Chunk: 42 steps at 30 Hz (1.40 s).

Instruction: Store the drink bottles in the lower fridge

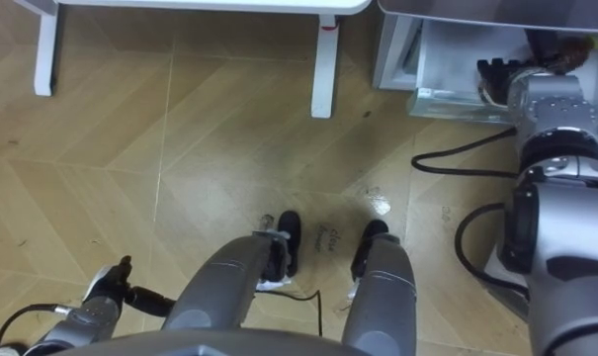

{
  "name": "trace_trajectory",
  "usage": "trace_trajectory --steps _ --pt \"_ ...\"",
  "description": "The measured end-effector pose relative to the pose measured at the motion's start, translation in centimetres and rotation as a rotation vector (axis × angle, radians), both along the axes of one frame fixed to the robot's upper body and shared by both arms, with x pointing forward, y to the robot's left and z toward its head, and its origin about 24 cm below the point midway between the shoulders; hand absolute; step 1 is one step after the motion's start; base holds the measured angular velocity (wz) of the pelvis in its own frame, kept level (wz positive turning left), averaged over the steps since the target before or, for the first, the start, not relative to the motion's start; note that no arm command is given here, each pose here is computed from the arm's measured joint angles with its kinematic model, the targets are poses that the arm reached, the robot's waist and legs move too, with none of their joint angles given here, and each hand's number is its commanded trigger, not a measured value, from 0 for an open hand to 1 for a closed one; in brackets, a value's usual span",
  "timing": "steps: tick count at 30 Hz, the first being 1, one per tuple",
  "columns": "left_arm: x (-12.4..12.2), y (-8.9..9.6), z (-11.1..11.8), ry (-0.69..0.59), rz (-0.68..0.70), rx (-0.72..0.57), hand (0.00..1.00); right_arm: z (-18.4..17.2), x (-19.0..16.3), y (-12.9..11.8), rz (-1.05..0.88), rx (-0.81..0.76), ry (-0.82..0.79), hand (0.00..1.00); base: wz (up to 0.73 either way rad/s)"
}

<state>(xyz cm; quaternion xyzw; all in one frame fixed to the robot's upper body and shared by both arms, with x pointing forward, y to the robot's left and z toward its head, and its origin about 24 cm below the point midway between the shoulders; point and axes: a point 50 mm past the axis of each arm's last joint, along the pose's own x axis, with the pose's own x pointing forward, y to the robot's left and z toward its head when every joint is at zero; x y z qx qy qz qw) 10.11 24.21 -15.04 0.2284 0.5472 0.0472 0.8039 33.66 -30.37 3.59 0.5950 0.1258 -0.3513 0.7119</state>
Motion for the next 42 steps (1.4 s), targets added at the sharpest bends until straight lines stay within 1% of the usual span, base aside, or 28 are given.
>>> trace_trajectory --steps 11,20,29,32,35,39,42 --pt "0.0 -0.3 -0.1 0.012 -0.021 -0.026 0.00 -0.5 -0.3 -0.1 0.017 -0.039 0.025 0.00 0.00" --pt "0.2 -0.1 0.0 0.013 -0.026 -0.035 0.00 -2.7 -1.9 -0.6 0.002 -0.022 0.065 0.00 0.06" --pt "0.4 0.1 0.1 0.014 -0.030 -0.040 0.00 -5.3 -4.3 -1.0 -0.002 0.001 0.151 0.00 0.01" --pt "0.2 0.5 0.1 0.010 -0.003 -0.039 0.00 -6.4 -5.5 -1.2 -0.003 0.006 0.171 0.00 -0.04" --pt "-0.1 1.0 0.2 0.010 0.031 -0.039 0.00 -7.9 -7.5 -1.9 -0.016 -0.009 0.207 0.00 0.03" --pt "-0.3 1.0 0.1 0.008 0.053 -0.048 0.00 -10.2 -11.0 -2.6 -0.050 -0.006 0.265 0.00 -0.05" --pt "-0.2 1.2 0.2 0.000 0.067 -0.044 0.00 -11.9 -13.4 -2.3 -0.061 0.001 0.295 0.00 -0.06"
